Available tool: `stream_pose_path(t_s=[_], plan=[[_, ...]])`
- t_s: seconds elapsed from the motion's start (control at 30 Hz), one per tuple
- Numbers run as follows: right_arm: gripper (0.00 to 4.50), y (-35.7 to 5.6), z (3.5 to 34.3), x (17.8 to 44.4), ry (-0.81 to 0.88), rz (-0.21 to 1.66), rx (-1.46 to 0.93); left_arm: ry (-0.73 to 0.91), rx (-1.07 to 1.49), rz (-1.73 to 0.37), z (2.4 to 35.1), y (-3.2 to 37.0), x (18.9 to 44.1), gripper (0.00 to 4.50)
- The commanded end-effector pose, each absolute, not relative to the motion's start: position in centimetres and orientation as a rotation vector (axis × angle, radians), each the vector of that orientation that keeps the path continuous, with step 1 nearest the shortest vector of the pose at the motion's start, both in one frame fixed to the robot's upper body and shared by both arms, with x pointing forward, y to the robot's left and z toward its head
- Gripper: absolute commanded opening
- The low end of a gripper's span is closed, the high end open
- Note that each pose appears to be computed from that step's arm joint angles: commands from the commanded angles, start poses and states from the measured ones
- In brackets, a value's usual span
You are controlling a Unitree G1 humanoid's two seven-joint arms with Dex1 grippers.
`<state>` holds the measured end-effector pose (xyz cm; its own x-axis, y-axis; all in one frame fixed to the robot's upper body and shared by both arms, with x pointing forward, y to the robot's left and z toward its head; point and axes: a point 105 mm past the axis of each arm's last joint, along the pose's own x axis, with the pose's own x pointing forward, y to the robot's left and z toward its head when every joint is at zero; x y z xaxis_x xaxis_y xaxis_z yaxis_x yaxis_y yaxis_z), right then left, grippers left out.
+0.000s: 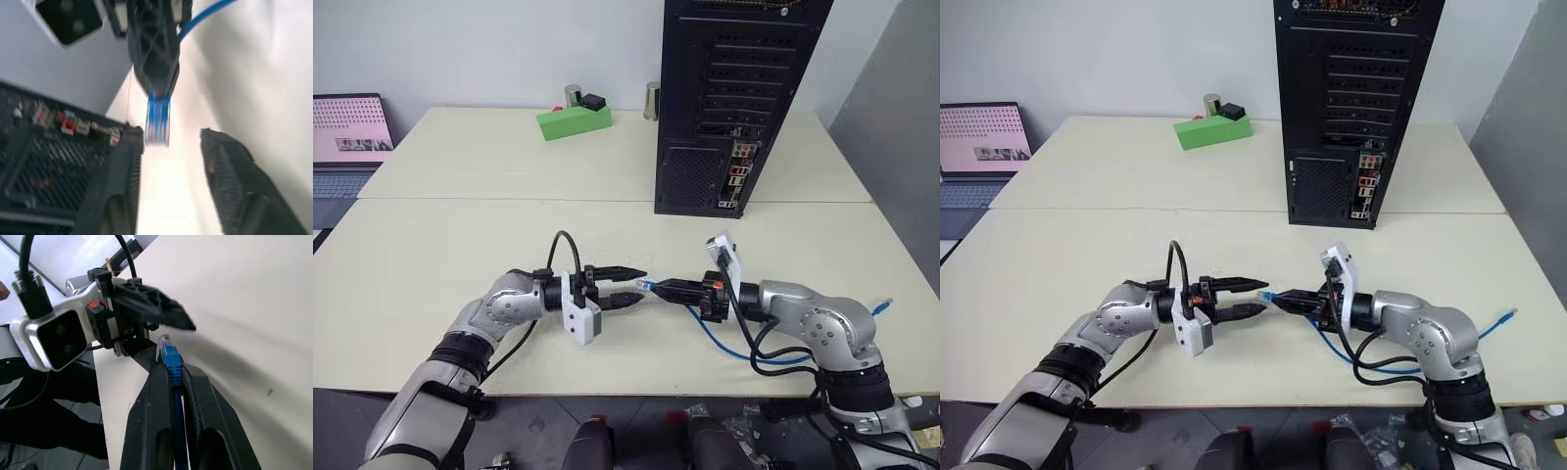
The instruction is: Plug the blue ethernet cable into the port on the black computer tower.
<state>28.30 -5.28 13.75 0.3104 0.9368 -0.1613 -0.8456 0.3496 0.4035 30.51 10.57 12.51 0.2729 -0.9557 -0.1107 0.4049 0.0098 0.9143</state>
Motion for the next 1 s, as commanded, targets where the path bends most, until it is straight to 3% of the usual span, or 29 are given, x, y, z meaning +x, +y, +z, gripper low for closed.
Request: stream_pose_path(t_s=[0.03, 0.27, 0.53, 0.8, 1.0], plan=[[0.0, -6.8, 15.5, 28.9, 0.277, 1.114, 0.179, -0.496, 0.828, -1.137, 13.3, 11.2, 32.1, 3.08], [0.0, -11.3, 17.3, 30.2, 0.111, 0.791, 0.081, -0.198, 0.404, -1.128, 13.9, 10.2, 33.6, 4.37], [0.0, -15.0, 19.9, 33.4, -0.078, 0.27, -0.066, -0.187, 0.236, -0.972, 18.4, 6.1, 36.6, 4.37], [0.0, -14.4, 20.7, 35.9, -0.114, 0.101, -0.005, -0.218, 0.247, -0.865, 19.9, 2.6, 38.5, 4.37], [0.0, -14.2, 21.4, 37.1, -0.12, 0.088, 0.014, -0.189, 0.209, -0.872, 19.9, 1.8, 39.3, 4.37]])
